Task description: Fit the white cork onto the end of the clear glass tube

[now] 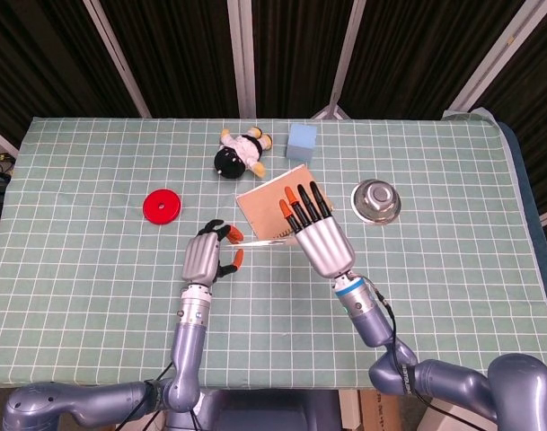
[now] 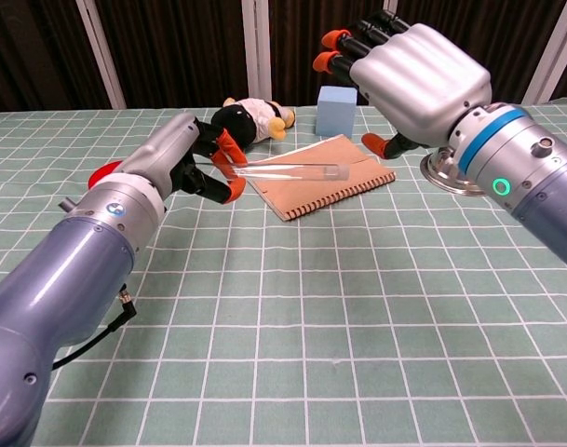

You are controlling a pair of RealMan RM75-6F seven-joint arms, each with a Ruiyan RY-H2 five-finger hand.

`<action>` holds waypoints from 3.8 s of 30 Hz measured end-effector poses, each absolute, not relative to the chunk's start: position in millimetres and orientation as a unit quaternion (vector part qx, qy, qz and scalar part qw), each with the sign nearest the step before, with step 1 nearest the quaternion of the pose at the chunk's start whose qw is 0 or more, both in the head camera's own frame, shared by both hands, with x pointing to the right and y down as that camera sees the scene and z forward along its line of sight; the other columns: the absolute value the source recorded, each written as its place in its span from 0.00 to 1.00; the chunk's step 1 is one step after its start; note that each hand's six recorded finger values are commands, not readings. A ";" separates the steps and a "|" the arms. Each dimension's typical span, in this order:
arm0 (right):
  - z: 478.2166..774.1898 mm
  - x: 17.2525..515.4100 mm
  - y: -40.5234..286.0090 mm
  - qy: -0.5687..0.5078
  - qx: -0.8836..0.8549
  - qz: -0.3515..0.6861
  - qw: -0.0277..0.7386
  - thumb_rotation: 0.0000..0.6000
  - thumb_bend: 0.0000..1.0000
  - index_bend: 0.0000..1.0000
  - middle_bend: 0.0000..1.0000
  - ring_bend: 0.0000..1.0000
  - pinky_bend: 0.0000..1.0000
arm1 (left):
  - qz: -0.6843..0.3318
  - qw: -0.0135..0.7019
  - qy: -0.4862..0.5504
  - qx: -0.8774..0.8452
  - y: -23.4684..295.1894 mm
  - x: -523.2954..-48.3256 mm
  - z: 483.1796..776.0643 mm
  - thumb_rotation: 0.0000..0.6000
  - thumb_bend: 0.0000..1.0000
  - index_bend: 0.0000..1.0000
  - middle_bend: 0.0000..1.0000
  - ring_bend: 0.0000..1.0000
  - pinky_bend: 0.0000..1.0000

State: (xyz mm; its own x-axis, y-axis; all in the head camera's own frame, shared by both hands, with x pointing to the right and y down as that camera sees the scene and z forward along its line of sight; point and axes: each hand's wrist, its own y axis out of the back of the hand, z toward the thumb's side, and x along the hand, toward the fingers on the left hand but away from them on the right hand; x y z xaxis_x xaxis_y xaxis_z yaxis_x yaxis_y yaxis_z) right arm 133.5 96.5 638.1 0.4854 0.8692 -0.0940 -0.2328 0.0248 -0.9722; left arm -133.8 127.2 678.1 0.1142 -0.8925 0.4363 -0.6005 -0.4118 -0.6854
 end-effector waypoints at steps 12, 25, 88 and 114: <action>636.1 141.5 91.3 -0.289 -0.553 0.424 0.656 1.00 0.39 0.14 0.07 0.00 0.00 | -0.419 0.177 0.511 -0.729 128.5 -134.4 677.7 1.00 0.77 0.51 0.49 0.20 0.29; 620.2 159.1 78.5 -0.309 -0.540 0.431 0.654 1.00 0.39 0.14 0.07 0.00 0.00 | -0.426 0.191 0.480 -0.743 146.8 -140.8 684.8 1.00 0.77 0.51 0.49 0.20 0.29; 566.8 162.0 83.1 -0.343 -0.543 0.415 0.644 1.00 0.39 0.14 0.05 0.00 0.00 | -0.514 0.248 0.378 -0.729 188.0 -170.8 707.8 1.00 0.74 0.45 0.44 0.17 0.20; 552.5 172.8 88.4 -0.367 -0.559 0.410 0.621 1.00 0.39 0.10 0.04 0.00 0.00 | -0.525 0.300 0.381 -0.700 151.4 -191.7 657.7 1.00 0.37 0.22 0.18 0.05 0.03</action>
